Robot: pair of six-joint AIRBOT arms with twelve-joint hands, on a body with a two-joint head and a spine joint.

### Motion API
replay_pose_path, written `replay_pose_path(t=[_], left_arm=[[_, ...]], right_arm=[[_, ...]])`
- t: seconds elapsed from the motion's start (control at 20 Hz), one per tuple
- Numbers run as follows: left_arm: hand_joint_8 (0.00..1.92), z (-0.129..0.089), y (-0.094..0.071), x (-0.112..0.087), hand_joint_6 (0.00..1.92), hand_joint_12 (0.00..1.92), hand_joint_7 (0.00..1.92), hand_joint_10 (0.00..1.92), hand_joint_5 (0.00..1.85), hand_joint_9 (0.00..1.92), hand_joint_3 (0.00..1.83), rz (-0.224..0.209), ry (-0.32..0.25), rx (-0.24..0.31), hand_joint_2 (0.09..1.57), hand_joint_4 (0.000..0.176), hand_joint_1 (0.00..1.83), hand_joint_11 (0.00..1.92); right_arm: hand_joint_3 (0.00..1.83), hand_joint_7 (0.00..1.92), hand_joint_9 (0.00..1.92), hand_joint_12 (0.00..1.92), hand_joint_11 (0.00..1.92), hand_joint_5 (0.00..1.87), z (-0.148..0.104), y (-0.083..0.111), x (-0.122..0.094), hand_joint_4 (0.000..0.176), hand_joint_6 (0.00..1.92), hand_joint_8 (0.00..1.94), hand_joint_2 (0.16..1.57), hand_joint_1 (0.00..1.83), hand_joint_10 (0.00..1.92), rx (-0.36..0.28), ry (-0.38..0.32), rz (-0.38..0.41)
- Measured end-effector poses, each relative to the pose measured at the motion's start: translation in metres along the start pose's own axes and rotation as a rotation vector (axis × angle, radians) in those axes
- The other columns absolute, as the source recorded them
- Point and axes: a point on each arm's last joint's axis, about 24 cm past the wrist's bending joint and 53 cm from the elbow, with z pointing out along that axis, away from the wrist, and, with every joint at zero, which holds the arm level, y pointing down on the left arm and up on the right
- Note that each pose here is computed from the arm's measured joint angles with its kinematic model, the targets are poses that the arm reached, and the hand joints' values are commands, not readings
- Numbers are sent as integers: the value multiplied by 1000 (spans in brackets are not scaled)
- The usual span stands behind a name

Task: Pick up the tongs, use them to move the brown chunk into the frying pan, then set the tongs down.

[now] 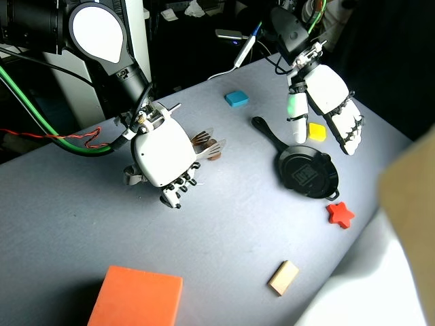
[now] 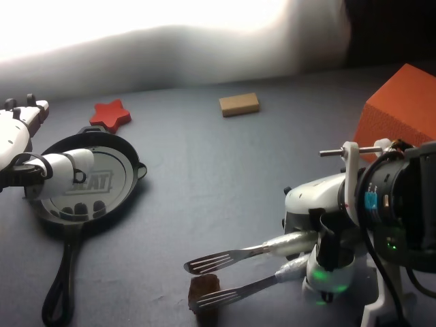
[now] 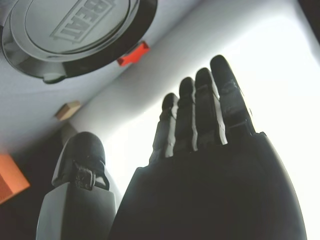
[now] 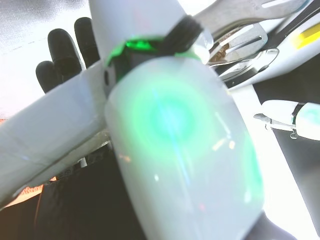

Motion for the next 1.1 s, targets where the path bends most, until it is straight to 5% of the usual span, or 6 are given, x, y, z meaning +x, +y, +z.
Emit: replay_pose_path(t=[1.1], left_arm=[[1, 0, 1, 0, 1, 584, 130, 3, 32, 137, 0, -1, 0, -1, 1275, 47, 29, 0]], right_arm=[[0, 793, 769, 1260, 208, 728, 7, 1, -2, 0, 6, 4, 1106, 1085, 6, 3, -1, -44]])
